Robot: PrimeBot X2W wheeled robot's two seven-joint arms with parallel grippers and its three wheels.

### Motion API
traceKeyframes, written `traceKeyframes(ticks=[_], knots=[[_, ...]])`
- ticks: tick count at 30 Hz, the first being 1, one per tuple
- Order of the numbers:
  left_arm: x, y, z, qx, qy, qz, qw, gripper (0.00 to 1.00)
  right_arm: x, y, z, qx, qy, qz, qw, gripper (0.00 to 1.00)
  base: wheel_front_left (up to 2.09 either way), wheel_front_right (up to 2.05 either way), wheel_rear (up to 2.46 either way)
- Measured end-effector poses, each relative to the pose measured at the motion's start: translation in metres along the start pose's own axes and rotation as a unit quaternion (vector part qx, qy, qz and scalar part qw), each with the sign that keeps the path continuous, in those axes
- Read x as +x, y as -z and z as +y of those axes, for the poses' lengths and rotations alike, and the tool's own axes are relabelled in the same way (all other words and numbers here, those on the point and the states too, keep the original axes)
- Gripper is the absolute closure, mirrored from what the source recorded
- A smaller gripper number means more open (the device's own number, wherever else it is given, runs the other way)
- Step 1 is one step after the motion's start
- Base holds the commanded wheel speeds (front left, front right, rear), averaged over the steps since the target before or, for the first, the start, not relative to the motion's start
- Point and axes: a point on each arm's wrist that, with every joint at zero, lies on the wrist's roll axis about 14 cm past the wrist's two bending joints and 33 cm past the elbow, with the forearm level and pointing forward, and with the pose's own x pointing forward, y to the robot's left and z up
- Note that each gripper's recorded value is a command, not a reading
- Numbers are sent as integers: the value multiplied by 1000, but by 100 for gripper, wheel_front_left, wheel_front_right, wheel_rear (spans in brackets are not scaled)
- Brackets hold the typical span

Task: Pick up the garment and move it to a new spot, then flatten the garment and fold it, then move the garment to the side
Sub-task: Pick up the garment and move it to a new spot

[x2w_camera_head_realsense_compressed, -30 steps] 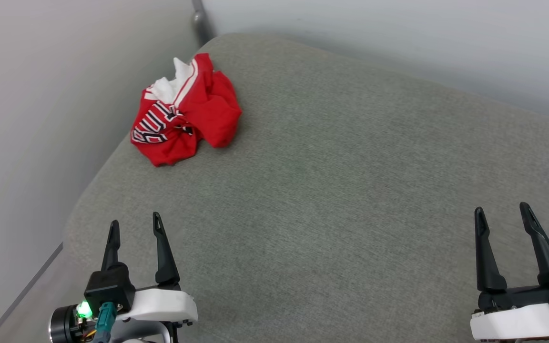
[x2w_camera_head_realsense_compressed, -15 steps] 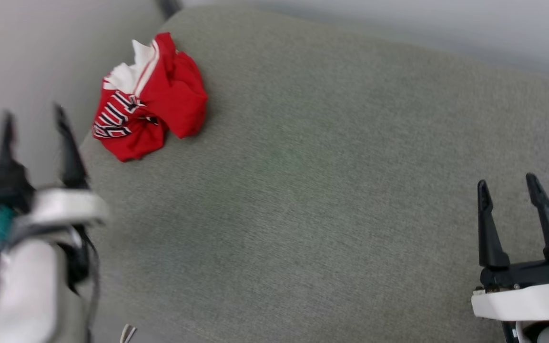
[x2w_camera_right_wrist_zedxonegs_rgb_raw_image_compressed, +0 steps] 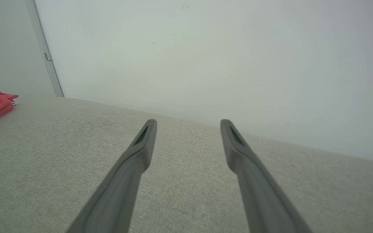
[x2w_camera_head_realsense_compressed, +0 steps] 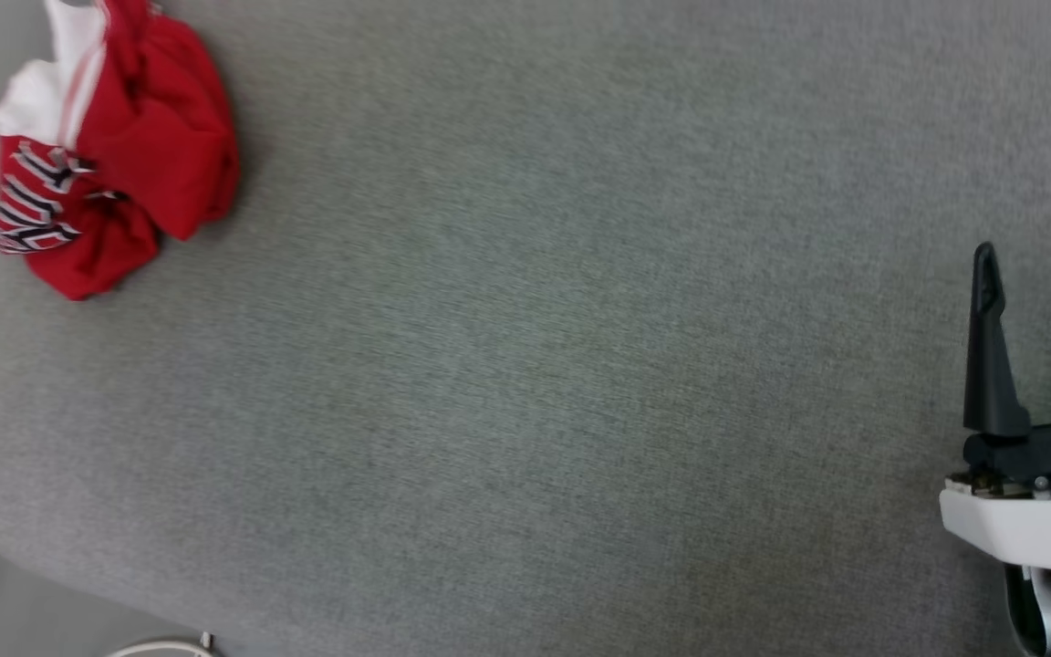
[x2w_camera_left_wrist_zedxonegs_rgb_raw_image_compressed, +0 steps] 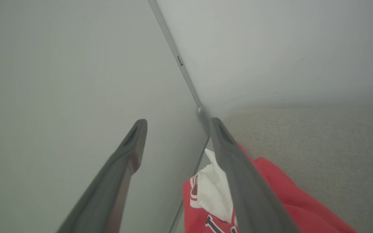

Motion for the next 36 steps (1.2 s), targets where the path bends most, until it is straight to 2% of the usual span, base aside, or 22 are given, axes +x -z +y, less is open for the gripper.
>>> traceKeyframes(ticks=[3,6,10,13,17,20,25,26,27,32,36], knots=[[20,21,-16,-15,24,82,996,0,3,10,-7,-2,7,4,1000,0,0,0,0],[31,50,-29,-22,45,177,983,0,6,17,-14,-5,15,5,1000,0,0,0,0],[29,94,-65,-30,102,298,948,0,6,25,-25,-10,28,8,1000,0,0,0,0],[23,117,-79,-43,131,365,921,0,6,31,-31,-14,34,11,999,0,0,0,0],[11,152,-92,-41,152,435,886,0,7,39,-38,-19,41,13,999,0,0,0,0],[3,178,-96,-36,154,474,866,0,8,47,-40,-22,44,18,999,0,0,0,0],[2,201,-107,-36,159,495,854,0,7,59,-45,-27,47,28,998,0,0,0,0],[3,202,-109,-36,160,495,853,69,7,59,-45,-28,47,28,998,0,0,0,0],[3,202,-109,-37,161,495,853,100,7,59,-45,-28,48,29,998,0,0,0,0],[5,192,-109,-31,170,477,862,100,6,56,-46,-30,49,30,998,0,0,0,0],[10,166,-107,-18,182,437,881,100,4,47,-47,-30,51,27,998,0,0,0,0]])
